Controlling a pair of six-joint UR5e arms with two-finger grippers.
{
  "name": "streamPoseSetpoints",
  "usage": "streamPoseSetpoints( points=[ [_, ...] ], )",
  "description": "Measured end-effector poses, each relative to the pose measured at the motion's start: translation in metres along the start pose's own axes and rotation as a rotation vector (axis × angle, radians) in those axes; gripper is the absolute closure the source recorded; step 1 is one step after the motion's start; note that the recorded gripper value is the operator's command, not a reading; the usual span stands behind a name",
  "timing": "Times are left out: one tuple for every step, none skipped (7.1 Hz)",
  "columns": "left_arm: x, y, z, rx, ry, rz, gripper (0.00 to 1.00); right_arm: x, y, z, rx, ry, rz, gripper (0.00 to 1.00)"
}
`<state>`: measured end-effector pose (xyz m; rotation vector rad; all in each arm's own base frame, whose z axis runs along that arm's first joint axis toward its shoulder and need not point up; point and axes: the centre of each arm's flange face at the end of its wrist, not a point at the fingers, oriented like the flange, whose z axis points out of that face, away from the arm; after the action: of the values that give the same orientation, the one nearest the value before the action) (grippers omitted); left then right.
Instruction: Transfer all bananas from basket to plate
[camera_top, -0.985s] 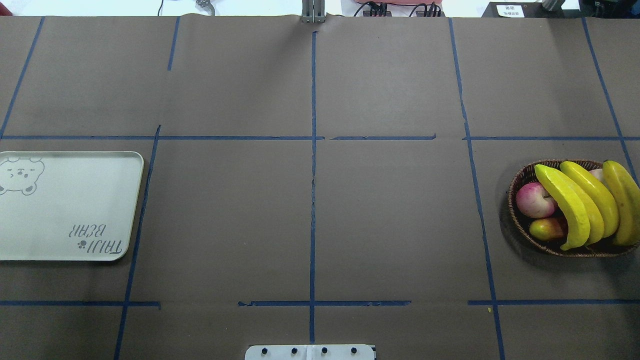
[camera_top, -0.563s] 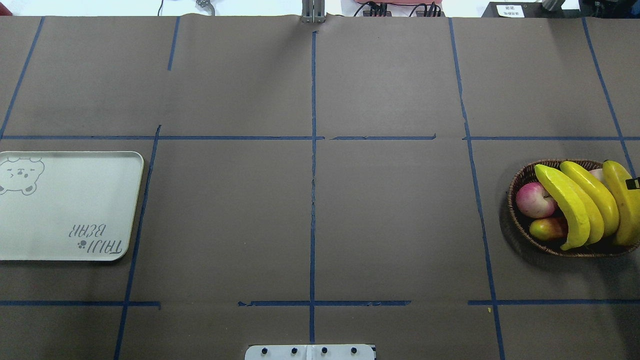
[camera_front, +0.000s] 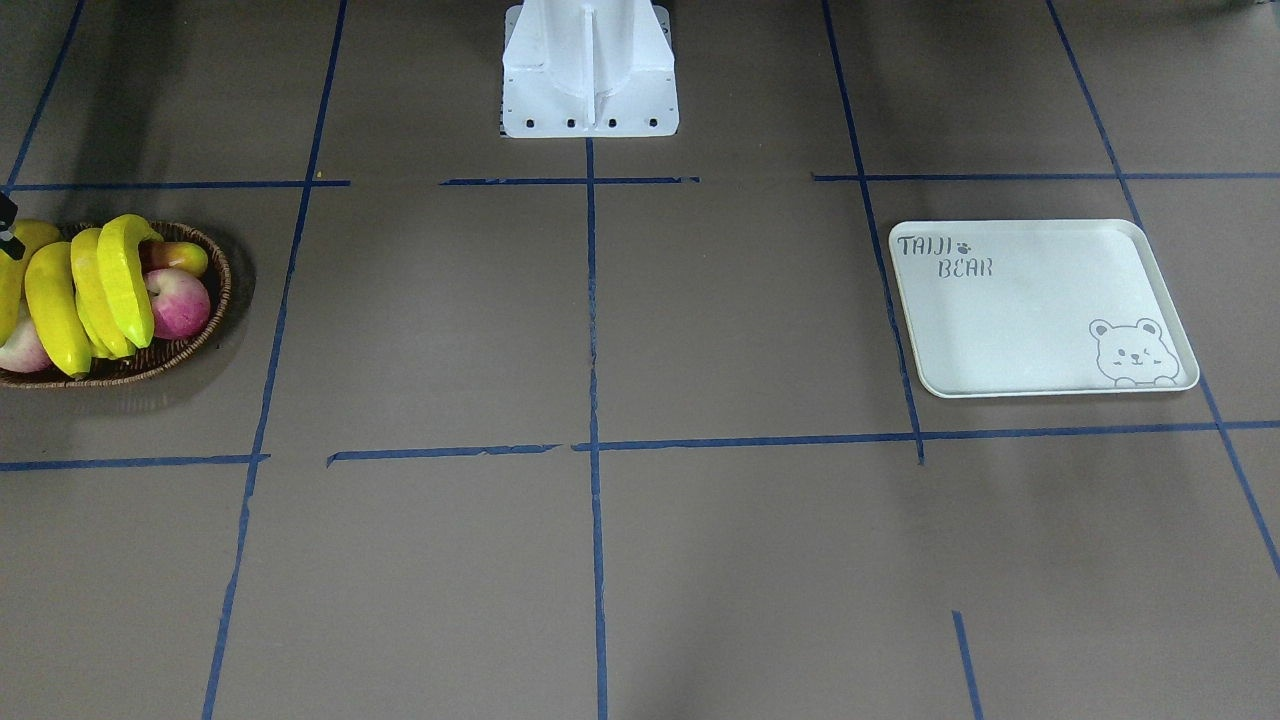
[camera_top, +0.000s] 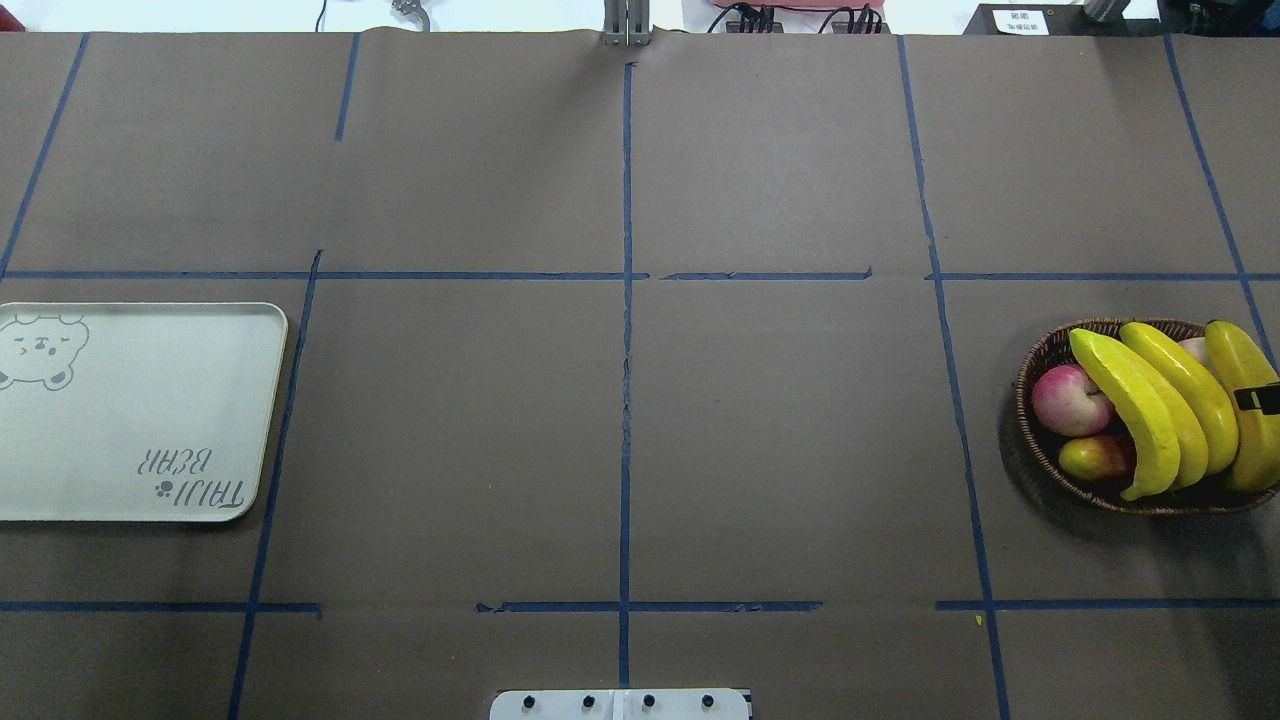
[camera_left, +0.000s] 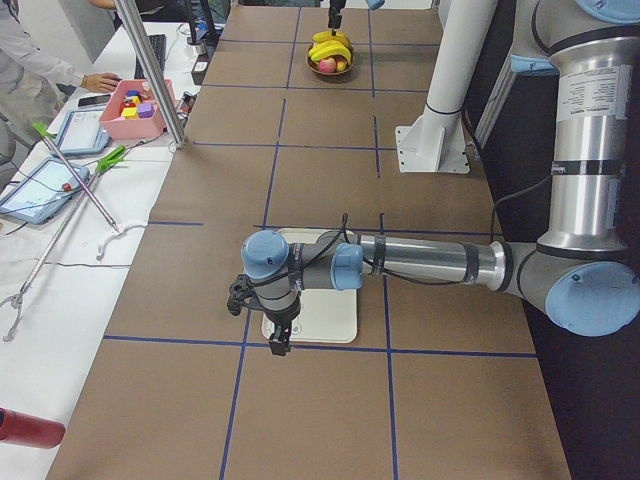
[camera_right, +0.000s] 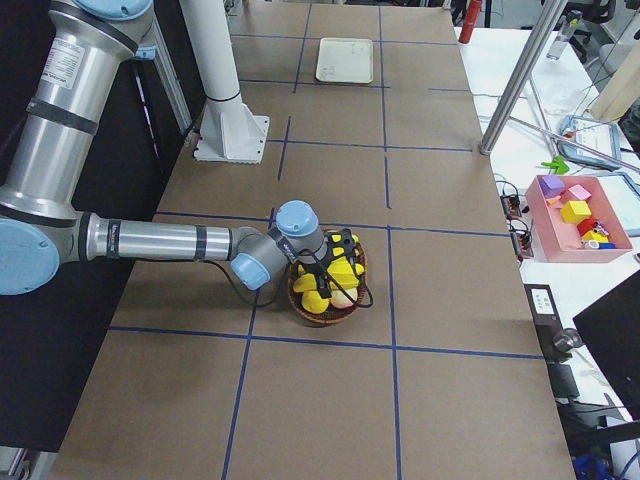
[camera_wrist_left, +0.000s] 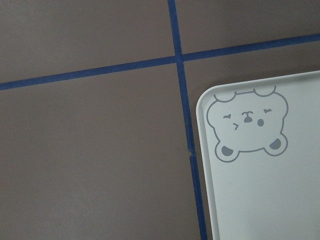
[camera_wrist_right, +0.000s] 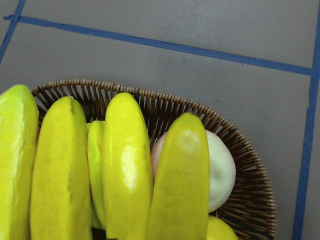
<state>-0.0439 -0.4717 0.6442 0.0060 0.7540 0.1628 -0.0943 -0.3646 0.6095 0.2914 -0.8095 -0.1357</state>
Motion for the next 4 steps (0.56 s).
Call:
streamPoseSetpoints(
  points=[
    [0.000,0.000,0.000,0.000,0.000,0.000,0.00,-0.003,0.006,0.007,-0.014,0.015,-0.019,0.25],
    [0.000,0.000,0.000,0.000,0.000,0.000,0.00,-0.003,0.013,0.011,-0.027,0.026,-0.030,0.46],
    [0.000,0.000,0.000,0.000,0.000,0.000,0.00,-0.002,0.018,0.014,-0.039,0.033,-0.034,0.77],
    [0.000,0.000,0.000,-0.001,0.000,-0.001,0.00,-0.001,0.021,0.014,-0.044,0.035,-0.035,0.95]
  ],
)
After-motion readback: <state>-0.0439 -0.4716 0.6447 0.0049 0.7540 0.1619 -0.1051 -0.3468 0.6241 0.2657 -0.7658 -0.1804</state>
